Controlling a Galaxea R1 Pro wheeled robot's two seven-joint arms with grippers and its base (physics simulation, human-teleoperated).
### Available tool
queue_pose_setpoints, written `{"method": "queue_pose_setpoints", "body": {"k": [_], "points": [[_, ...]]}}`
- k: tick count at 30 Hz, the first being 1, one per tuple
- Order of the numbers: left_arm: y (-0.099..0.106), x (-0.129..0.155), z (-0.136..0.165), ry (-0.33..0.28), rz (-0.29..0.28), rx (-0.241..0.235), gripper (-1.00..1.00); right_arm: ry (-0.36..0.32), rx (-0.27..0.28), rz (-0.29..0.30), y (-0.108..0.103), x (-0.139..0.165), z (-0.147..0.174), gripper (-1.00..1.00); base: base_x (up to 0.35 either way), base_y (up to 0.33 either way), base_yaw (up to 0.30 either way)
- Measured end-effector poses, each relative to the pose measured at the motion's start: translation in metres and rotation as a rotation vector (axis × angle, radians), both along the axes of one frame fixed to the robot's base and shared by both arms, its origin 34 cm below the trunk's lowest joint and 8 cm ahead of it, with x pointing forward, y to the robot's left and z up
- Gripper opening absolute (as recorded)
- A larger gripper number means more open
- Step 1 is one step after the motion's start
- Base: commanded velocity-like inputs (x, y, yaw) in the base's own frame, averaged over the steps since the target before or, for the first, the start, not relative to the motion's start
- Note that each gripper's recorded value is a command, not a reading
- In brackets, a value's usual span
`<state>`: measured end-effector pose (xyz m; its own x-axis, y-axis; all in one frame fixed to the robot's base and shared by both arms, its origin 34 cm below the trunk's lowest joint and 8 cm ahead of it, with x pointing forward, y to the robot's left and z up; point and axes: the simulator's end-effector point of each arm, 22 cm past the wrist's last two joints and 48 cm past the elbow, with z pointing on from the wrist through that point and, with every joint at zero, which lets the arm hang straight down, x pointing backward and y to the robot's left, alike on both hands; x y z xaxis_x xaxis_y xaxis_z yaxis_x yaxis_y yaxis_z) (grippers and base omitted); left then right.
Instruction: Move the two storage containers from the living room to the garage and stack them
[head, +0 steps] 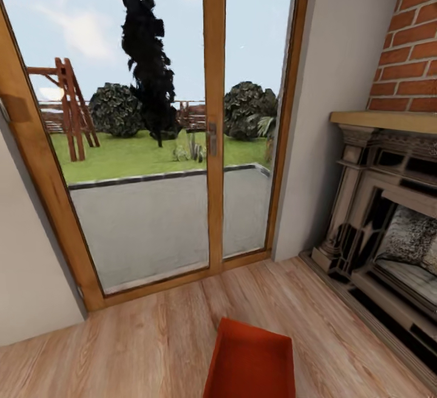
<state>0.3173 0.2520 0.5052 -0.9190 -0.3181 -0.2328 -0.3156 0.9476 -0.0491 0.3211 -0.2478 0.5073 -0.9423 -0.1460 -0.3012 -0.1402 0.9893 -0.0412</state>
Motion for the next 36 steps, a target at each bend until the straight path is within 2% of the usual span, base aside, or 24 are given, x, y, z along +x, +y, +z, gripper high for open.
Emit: {"method": "queue_pose_setpoints", "body": {"k": [36], "points": [[-0.0003, 0.0002, -0.0001, 0.0, 0.0, 0.0, 1.0, 0.0, -0.003, -0.001, -0.0025, 0.0004, -0.0001, 1.0, 0.004, 0.004, -0.245]]}}
